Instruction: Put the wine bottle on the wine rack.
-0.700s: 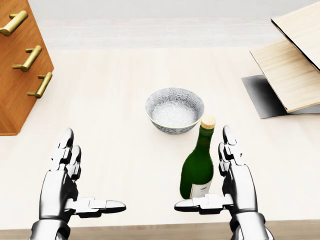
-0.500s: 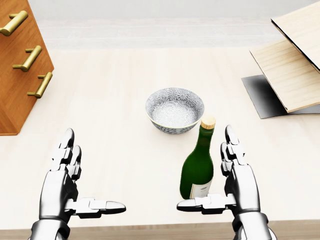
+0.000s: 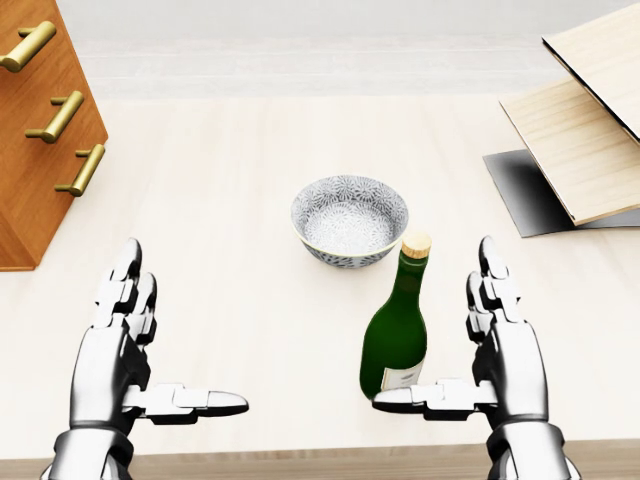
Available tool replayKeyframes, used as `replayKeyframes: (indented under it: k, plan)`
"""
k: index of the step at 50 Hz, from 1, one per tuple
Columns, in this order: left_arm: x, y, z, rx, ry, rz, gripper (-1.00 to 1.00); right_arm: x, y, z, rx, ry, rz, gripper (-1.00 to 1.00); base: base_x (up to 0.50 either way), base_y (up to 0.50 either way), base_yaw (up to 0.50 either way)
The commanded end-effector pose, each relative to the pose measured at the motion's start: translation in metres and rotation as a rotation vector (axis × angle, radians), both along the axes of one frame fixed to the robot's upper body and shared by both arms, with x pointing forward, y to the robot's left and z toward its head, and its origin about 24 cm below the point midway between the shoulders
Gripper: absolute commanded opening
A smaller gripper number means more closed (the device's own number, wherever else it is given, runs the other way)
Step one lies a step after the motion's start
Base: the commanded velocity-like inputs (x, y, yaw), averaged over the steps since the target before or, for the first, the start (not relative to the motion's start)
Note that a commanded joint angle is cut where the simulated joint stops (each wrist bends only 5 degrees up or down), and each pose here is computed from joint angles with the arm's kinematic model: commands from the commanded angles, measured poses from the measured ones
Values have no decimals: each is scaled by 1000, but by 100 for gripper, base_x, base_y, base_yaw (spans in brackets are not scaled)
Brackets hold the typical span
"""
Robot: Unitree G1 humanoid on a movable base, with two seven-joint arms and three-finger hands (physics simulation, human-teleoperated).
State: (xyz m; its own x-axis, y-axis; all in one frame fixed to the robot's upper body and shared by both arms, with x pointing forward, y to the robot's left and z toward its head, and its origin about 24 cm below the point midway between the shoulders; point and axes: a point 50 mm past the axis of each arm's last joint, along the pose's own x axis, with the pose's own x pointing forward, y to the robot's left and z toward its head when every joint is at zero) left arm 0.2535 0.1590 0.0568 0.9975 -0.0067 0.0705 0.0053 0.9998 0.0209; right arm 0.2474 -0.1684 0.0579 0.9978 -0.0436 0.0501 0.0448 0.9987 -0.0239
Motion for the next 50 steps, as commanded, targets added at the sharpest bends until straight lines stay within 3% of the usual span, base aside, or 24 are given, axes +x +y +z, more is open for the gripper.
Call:
replayKeyframes:
  k: [1, 16, 40, 50]
  plan:
    - [-4, 4, 21, -11, -59, 13, 100, -5, -7, 9, 7, -30, -25, 100, 0, 0, 0]
    - [-14, 4, 51, 0, -163, 19, 100, -14, -10, 35, 23, -122, -18, 100, 0, 0, 0]
    - [-27, -5, 76, 8, -278, -13, 100, -24, -10, 67, -23, -260, -26, 100, 0, 0, 0]
    - [-25, -4, 80, -2, -296, -10, 100, -23, -10, 62, -25, -240, -33, 100, -41, 10, 0]
